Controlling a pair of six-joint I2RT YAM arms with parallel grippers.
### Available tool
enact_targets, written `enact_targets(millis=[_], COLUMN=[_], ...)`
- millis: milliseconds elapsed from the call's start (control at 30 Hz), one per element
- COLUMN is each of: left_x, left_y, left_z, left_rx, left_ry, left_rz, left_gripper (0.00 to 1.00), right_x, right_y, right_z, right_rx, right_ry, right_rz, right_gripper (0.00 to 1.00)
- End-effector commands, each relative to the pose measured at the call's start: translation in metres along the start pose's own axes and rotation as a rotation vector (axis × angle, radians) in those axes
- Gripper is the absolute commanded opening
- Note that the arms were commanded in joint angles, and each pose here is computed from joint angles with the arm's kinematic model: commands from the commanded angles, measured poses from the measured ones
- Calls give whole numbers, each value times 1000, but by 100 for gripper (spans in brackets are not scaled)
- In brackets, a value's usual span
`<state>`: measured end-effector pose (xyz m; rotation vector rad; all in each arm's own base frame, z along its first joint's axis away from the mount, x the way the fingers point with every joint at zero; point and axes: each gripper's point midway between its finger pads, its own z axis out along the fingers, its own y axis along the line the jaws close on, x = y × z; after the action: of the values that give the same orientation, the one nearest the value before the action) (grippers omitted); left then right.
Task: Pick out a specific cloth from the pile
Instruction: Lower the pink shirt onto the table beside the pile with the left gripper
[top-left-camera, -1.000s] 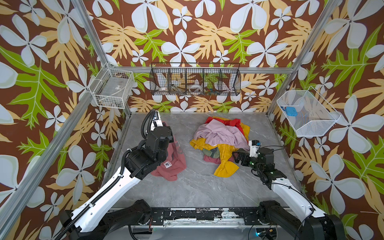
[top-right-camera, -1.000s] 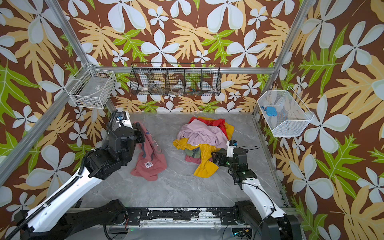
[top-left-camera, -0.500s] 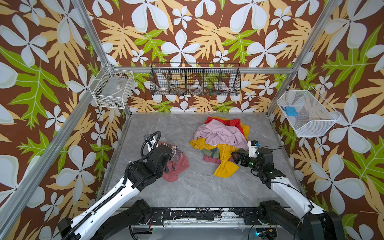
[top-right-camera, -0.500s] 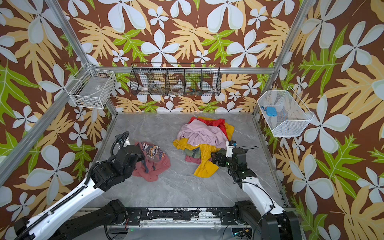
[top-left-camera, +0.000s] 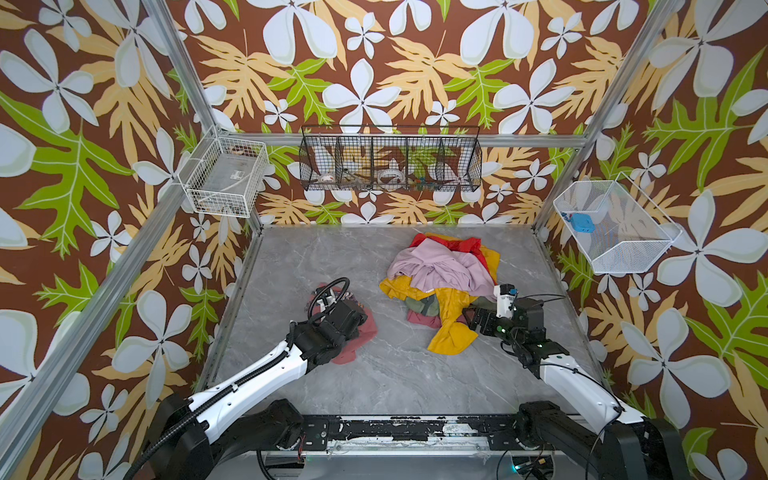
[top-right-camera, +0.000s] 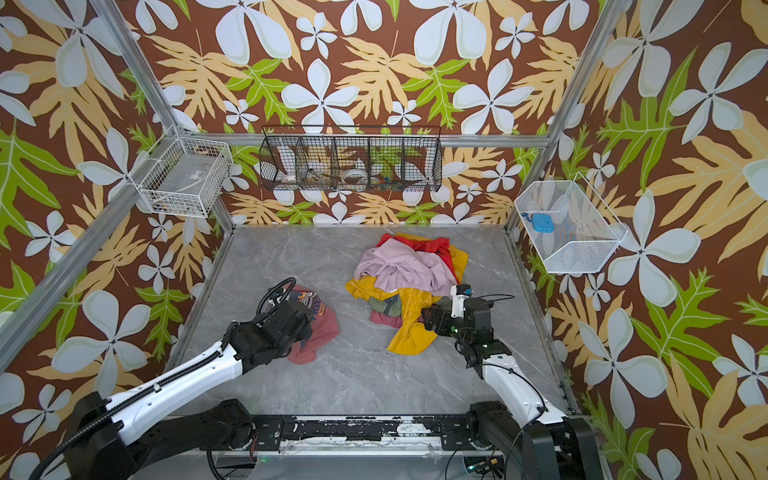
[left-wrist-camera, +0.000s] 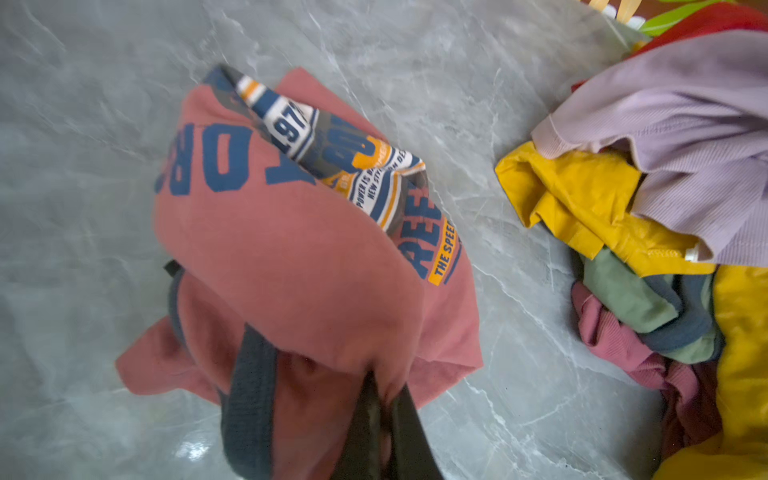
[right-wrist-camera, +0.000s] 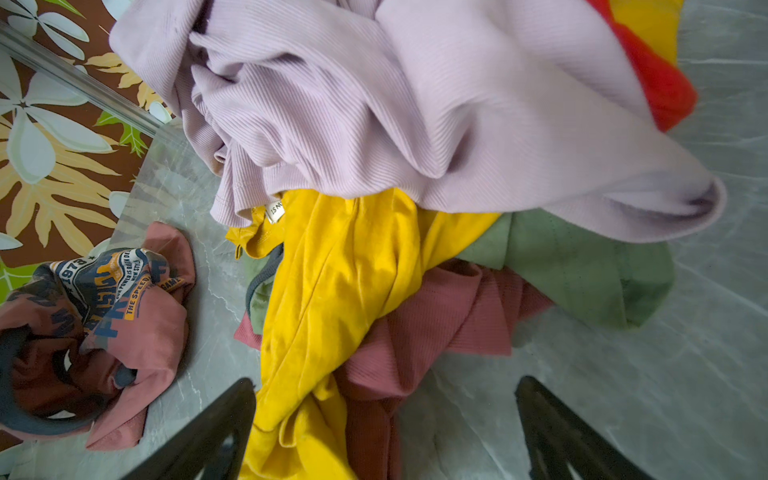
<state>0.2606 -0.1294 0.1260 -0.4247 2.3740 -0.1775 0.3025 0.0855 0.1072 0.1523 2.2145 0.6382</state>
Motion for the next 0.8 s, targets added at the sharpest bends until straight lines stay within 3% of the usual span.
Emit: enact_targets(millis=[0, 267, 467, 600, 767], left_x=[16, 59, 71, 59, 38], left_y=[-7, 3, 14, 6, 2], left_z=[11, 39, 46, 37, 15], left_rx=[30, 25, -20, -8, -106], left_ry=[63, 170, 192, 166, 99], left_rz=[-34, -80, -75, -14, 101], left_gripper=[0, 0, 40, 50, 67], right_x=[-3, 2, 1, -1, -9], right_y=[2, -1, 0, -1, -1], right_z=[0, 2, 2, 1, -1], right_rx=[-11, -3, -4, 6, 22], right_ry=[-15, 4, 0, -2, -14], right_rz=[-2, -9, -16, -28, -53], right_gripper=[98, 97, 97, 97, 98])
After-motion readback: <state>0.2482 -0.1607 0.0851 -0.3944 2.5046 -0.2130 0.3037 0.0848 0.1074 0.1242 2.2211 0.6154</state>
